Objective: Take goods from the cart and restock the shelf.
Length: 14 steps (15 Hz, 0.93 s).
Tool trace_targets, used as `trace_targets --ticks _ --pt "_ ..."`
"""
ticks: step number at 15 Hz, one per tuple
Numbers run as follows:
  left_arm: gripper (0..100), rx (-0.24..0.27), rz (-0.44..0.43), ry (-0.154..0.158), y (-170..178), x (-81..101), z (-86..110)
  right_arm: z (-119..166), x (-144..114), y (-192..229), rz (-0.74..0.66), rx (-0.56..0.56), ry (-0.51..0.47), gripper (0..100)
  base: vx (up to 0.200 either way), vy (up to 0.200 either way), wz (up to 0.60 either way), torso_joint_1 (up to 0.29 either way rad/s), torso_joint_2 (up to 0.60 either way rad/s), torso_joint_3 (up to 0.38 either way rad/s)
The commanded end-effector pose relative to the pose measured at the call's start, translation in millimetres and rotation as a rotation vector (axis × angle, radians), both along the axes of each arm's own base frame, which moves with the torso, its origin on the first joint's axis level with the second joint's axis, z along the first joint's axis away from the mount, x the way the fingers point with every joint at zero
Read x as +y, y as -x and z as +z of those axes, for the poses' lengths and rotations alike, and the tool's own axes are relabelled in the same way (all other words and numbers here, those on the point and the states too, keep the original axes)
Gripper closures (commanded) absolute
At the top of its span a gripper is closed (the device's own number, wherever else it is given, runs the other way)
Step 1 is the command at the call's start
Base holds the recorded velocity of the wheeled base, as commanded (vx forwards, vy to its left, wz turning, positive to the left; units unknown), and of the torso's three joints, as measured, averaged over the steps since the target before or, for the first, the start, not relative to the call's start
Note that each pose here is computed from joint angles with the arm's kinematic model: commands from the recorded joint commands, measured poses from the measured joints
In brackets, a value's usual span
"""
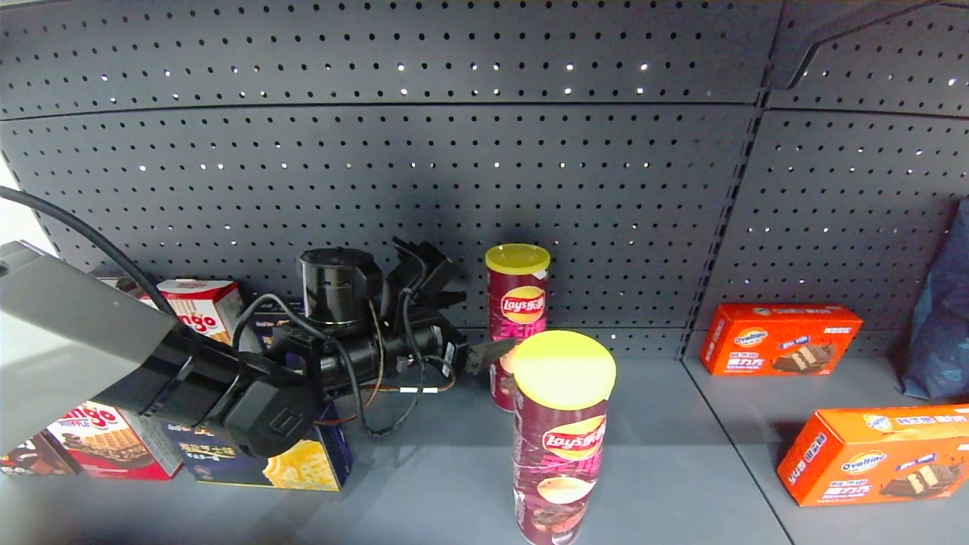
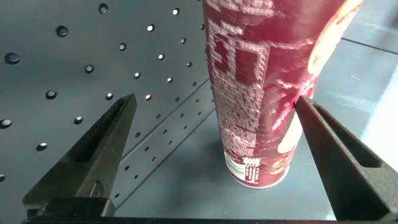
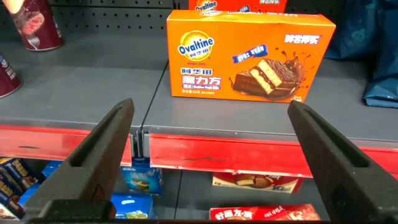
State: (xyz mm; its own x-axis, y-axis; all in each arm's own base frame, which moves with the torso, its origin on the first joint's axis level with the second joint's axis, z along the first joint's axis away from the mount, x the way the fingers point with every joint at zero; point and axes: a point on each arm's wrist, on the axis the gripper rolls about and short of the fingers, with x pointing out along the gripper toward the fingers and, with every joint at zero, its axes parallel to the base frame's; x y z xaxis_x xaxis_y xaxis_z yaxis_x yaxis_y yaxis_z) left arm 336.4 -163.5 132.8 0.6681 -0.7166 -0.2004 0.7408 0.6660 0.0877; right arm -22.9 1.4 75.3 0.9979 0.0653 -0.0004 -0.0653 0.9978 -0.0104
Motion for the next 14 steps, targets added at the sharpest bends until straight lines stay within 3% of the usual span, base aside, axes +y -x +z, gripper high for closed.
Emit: trace_targets --ticks 1,7,14 --pt "0 0.006 0.004 -0.003 -1 -0.2 -3.2 0 0 0 0.001 0.001 0.0 0 0.0 0.0 0.0 0.0 0.0 0.0" --pt "0 0.006 0.004 -0.003 1 0.9 -6.3 0 0 0 0.001 0.001 0.0 0 0.0 0.0 0.0 0.0 0.0 0.0" --pt "0 -0.026 0.005 0.012 30 15.0 16.9 0 0 0 0.001 0.001 0.0 0 0.0 0.0 0.0 0.0 0.0 0.0"
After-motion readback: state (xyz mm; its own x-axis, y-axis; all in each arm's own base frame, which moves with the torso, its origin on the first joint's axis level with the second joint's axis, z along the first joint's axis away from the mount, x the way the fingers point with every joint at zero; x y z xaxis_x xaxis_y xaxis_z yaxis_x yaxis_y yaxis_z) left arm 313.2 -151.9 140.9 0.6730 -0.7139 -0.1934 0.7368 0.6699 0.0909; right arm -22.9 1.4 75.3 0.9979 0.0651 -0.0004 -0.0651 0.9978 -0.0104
